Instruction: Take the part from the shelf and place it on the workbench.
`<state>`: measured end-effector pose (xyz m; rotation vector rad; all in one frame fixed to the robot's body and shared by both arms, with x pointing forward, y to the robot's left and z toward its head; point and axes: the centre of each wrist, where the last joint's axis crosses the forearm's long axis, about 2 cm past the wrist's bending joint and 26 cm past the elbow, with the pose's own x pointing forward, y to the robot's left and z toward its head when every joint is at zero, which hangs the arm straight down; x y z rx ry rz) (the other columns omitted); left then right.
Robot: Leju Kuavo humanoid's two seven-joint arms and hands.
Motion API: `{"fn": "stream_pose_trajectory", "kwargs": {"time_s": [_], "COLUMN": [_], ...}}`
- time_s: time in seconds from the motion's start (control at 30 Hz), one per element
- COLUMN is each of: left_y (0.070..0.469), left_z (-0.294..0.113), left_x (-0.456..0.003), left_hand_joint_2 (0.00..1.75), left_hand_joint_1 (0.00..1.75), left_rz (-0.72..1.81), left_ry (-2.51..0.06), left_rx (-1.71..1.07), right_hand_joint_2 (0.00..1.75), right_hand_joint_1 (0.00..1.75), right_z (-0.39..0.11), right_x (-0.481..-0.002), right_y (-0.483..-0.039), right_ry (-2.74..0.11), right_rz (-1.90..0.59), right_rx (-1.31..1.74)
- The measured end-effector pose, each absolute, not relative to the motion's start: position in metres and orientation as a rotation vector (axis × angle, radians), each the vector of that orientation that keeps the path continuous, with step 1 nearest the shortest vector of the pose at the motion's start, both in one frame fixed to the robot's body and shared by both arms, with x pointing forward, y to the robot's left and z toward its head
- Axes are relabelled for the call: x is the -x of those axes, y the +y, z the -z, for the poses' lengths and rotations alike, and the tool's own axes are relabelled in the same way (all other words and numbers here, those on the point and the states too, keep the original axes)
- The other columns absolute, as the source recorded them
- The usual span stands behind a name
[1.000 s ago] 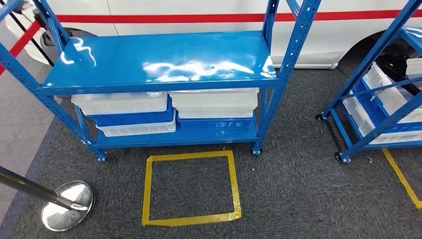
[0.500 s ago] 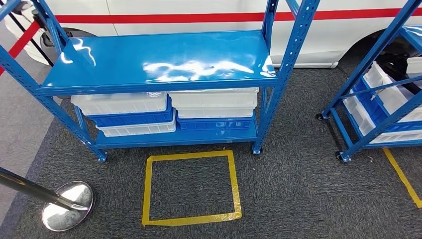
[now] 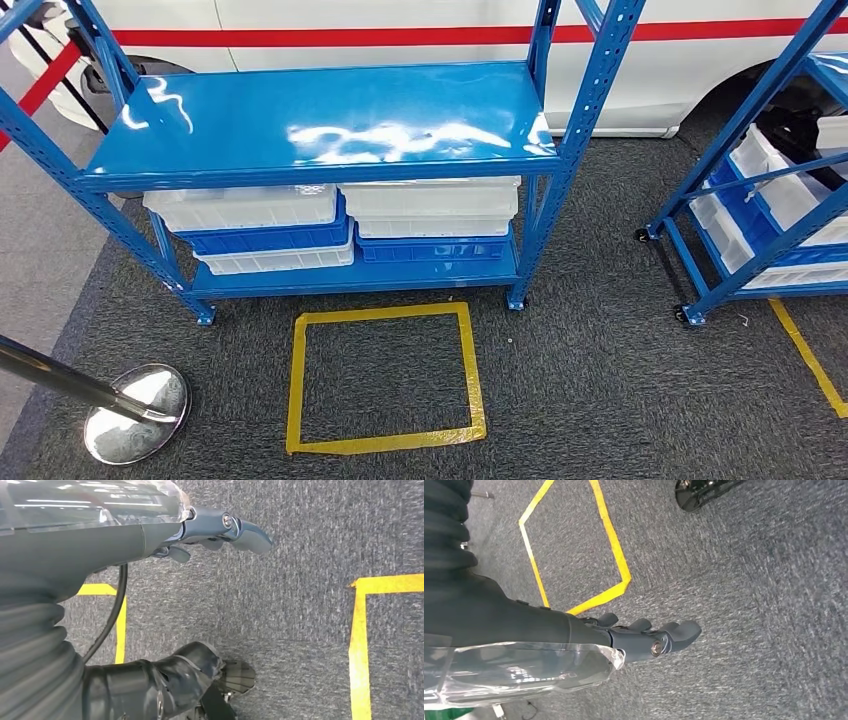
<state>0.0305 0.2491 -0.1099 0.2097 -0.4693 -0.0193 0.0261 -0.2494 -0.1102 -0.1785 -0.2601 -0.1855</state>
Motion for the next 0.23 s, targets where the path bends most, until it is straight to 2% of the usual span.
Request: {"fn": "stream_pose_trajectory", "kwargs": {"time_s": [0.23], "left_y": [0.2609], "left_z": [0.111], "left_x": [-0.0259], "left_hand_joint_2": [1.75], "left_hand_joint_1": [0.0], "left_rz": [0.004], "left_ry": [-0.432], "left_rx": [-0.196], "right_hand_joint_2": [1.75], "right_hand_joint_1": [0.0], "right_z": [0.111], "right_x": [-0.0231], "right_y": [-0.259], "right_ry": [-0.263], "right_rz": [0.165], "right_rx": [0.161]}}
